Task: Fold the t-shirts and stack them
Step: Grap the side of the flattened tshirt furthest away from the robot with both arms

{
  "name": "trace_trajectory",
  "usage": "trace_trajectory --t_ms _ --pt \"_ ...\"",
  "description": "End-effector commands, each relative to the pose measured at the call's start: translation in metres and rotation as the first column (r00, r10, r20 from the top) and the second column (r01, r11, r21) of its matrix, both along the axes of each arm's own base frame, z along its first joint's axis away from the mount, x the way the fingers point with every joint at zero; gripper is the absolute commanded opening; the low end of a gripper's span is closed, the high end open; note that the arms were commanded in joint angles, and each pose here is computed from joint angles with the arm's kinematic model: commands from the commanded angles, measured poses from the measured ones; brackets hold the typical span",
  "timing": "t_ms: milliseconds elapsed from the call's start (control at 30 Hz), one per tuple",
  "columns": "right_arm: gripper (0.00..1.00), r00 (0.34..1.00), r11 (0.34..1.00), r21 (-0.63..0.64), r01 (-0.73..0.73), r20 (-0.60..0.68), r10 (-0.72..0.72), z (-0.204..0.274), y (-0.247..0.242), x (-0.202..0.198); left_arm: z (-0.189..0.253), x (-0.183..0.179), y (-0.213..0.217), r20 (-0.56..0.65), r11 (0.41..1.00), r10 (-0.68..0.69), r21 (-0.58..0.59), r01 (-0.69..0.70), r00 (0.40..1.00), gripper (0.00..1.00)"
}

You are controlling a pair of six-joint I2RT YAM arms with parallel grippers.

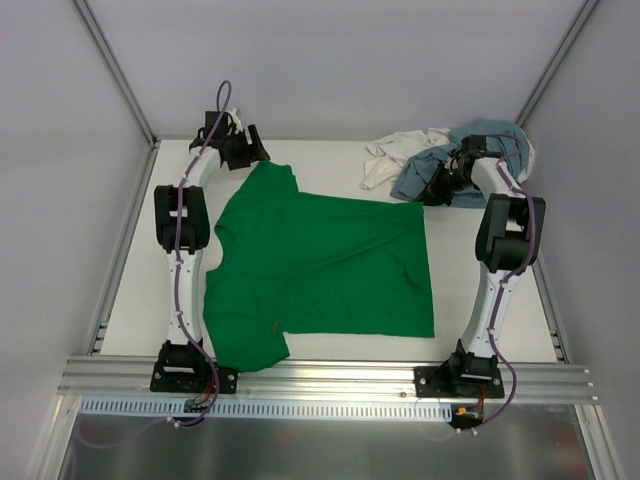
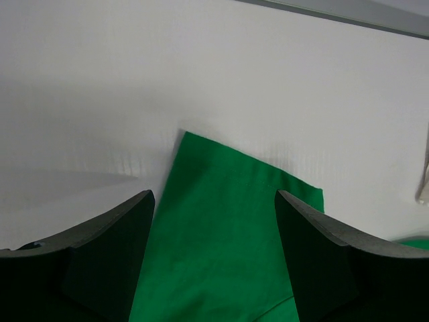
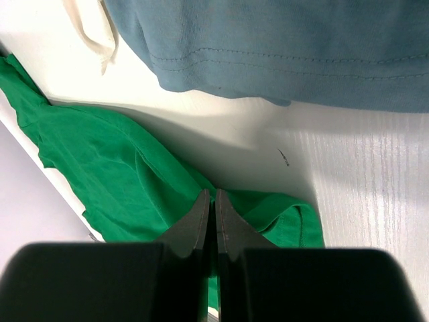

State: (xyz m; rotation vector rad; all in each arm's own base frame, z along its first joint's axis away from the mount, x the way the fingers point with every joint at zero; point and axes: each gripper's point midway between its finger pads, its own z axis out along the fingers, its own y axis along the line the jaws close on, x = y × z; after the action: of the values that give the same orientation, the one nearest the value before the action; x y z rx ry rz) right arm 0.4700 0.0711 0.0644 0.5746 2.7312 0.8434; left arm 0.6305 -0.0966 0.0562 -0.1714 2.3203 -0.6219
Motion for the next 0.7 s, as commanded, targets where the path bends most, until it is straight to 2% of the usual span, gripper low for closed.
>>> trace_trajectory --t_ms 0,200,567,667 --pt "0.00 0.999 1.000 0.018 -0.011 0.038 0.010 0.022 0.006 0.002 0.001 0.000 -0.003 -0.020 0.998 -0.009 -0.061 0.008 1.000 0.74" --pt "0.00 0.999 1.000 0.021 -0.006 0.038 0.006 0.022 0.006 0.003 -0.011 -0.006 -0.010 -0.074 0.993 -0.025 -0.116 0.017 0.997 0.74" --pt "0.01 0.999 1.000 0.022 -0.004 0.042 0.003 0.023 0.006 0.004 -0.014 -0.004 0.001 -0.083 0.997 0.017 -0.072 -0.023 0.996 0.75" --pt "0.01 0.999 1.000 0.022 -0.004 0.045 0.003 0.024 0.006 0.004 -0.018 -0.008 -0.003 -0.105 0.995 0.002 -0.100 -0.012 0.994 0.66"
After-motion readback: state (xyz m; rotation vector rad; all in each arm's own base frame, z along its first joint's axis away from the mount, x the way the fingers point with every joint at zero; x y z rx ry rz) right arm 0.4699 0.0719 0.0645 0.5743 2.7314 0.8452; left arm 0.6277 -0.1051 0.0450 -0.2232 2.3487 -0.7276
